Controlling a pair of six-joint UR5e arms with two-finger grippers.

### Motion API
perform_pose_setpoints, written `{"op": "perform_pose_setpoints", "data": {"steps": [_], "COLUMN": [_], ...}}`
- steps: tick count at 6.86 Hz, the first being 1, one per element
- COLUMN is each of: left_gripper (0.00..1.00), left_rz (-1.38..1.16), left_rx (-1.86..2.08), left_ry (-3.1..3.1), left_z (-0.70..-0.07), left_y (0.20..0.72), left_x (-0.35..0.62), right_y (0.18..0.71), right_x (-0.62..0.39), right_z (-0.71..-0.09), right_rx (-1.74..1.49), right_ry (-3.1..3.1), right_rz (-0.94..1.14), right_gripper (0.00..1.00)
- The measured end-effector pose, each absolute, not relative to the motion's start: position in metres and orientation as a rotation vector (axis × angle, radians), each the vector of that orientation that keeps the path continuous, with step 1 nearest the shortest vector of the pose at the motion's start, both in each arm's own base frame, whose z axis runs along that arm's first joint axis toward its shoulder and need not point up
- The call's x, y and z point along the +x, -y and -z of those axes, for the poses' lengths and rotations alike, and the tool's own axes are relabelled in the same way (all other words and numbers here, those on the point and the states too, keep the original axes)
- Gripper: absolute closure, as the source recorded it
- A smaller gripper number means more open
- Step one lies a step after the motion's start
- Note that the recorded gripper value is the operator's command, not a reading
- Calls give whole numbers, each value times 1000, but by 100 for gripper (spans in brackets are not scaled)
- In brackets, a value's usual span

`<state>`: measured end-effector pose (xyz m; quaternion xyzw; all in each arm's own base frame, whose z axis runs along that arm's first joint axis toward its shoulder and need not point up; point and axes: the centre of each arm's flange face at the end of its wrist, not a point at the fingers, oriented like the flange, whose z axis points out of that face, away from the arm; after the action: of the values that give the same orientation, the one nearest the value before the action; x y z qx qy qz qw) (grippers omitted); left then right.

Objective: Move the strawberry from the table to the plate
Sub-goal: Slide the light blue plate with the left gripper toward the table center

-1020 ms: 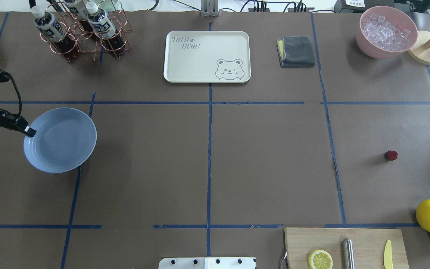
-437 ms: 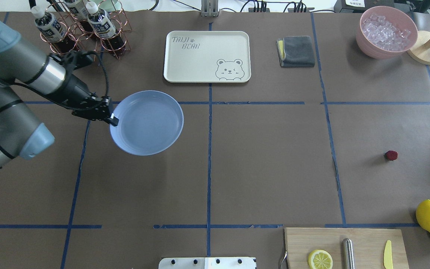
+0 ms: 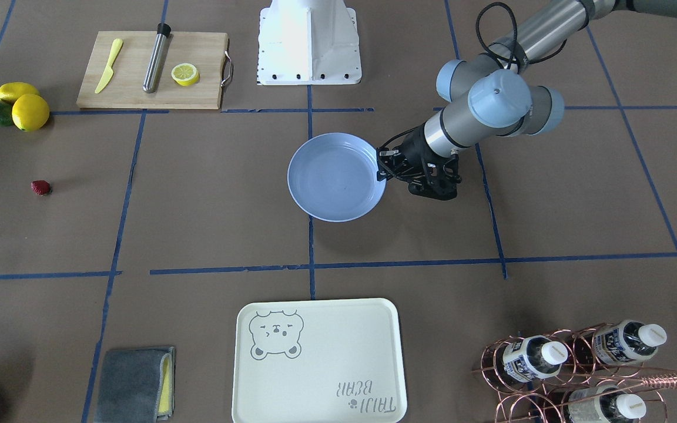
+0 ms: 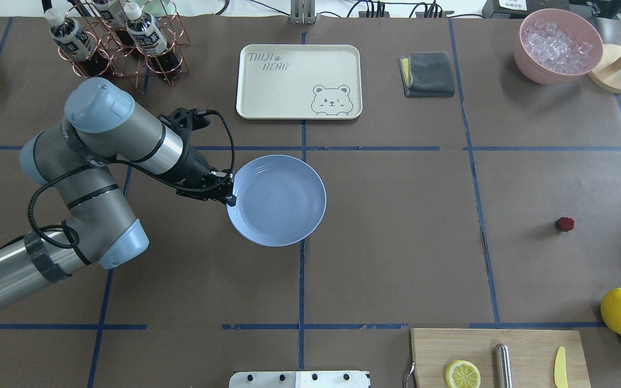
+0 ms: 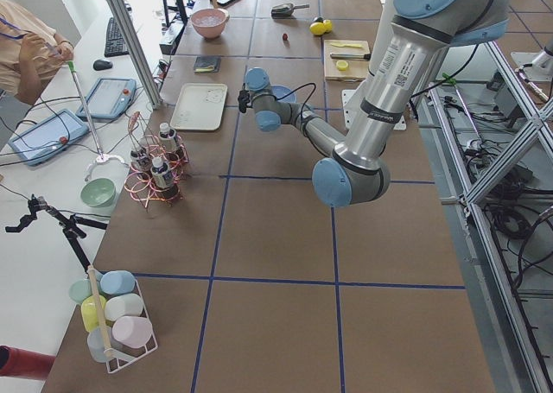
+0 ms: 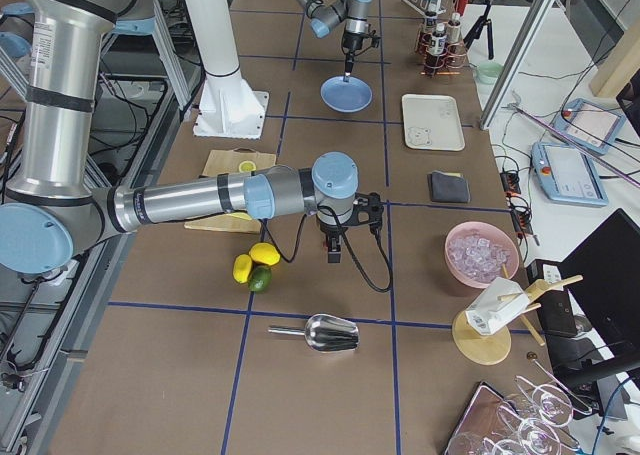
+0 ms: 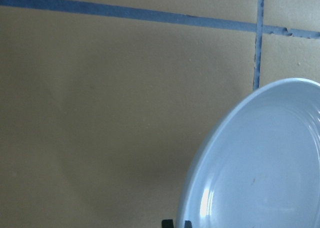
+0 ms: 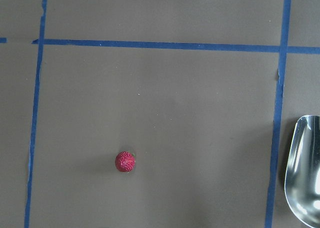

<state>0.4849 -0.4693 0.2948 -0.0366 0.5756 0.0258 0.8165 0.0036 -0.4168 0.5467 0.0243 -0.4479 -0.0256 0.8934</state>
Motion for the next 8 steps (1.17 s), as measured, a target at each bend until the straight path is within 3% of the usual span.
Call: {"op": "perform_pose_setpoints", "data": {"steps": [8], "left_gripper": [100], "left_rz": [-60], "left_rx": [9], "left_ry": [-1230], "left_z": [-296], "left_y": [452], "left_x": [549], "right_y": [417], "right_x": [3], "right_z": [-546], "right_rx": [50], "right_ry": [934], "right_rz": [53], "right_gripper": [0]}}
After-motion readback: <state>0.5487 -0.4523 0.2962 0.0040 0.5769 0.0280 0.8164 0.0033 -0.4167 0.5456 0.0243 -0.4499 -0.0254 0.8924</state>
